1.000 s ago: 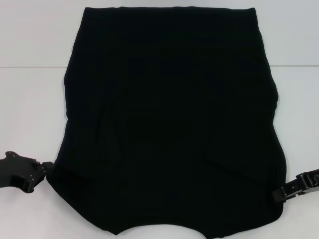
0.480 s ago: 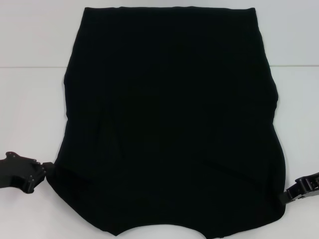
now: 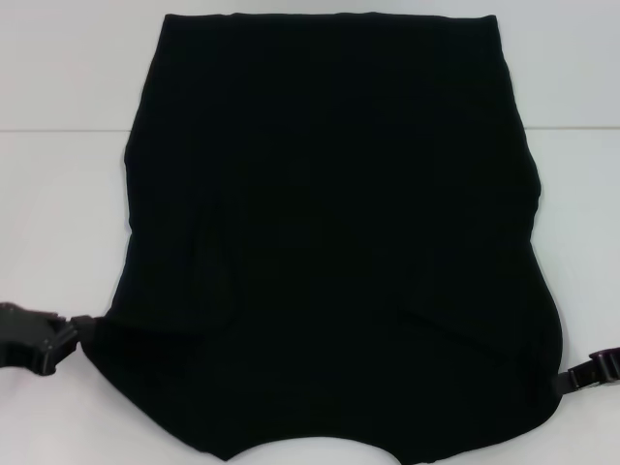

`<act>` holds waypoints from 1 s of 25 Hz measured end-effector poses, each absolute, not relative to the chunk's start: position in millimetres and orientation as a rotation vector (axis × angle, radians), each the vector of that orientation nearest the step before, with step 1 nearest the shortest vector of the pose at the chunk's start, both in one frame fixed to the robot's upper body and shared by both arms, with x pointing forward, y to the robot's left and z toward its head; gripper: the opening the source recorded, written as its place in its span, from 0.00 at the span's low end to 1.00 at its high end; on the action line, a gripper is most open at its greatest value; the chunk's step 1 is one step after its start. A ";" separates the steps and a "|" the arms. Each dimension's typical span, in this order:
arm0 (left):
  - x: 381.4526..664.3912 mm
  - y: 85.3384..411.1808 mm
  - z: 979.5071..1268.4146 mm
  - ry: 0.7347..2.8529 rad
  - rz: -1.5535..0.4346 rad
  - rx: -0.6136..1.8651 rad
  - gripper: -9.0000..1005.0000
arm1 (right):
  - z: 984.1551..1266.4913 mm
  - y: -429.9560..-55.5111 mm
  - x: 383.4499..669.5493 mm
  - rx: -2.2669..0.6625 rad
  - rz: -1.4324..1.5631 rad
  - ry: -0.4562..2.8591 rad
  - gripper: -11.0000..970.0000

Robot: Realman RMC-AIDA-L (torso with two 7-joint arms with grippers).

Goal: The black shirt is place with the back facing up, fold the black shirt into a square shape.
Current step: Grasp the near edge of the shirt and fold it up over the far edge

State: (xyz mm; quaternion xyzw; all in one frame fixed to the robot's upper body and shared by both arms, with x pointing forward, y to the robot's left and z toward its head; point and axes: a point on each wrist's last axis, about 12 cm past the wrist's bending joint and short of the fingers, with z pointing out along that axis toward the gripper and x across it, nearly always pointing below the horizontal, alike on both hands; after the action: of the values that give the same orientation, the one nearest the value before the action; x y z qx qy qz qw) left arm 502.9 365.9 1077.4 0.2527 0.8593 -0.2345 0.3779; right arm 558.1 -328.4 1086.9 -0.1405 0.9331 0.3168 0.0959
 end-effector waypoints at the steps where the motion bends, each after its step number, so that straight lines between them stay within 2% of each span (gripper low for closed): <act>1: 498.7 368.0 1077.0 2.202 -0.622 0.614 0.01 | 1085.2 -332.1 554.8 -0.409 0.950 2.743 0.05; 7: 470.2 376.3 1069.7 2.211 -0.724 0.502 0.01 | 1072.4 -352.8 529.1 -0.402 1.015 2.602 0.05; 25: 403.2 385.0 1066.9 2.116 -0.914 0.442 0.01 | 1049.1 -386.3 454.0 -0.394 1.126 2.404 0.06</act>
State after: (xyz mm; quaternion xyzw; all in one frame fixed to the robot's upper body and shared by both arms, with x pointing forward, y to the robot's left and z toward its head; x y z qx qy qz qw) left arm 403.2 385.0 1066.9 0.1736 0.8314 -0.3590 0.3870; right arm 454.0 -386.3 1049.1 -0.1429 0.8725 0.4085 0.2268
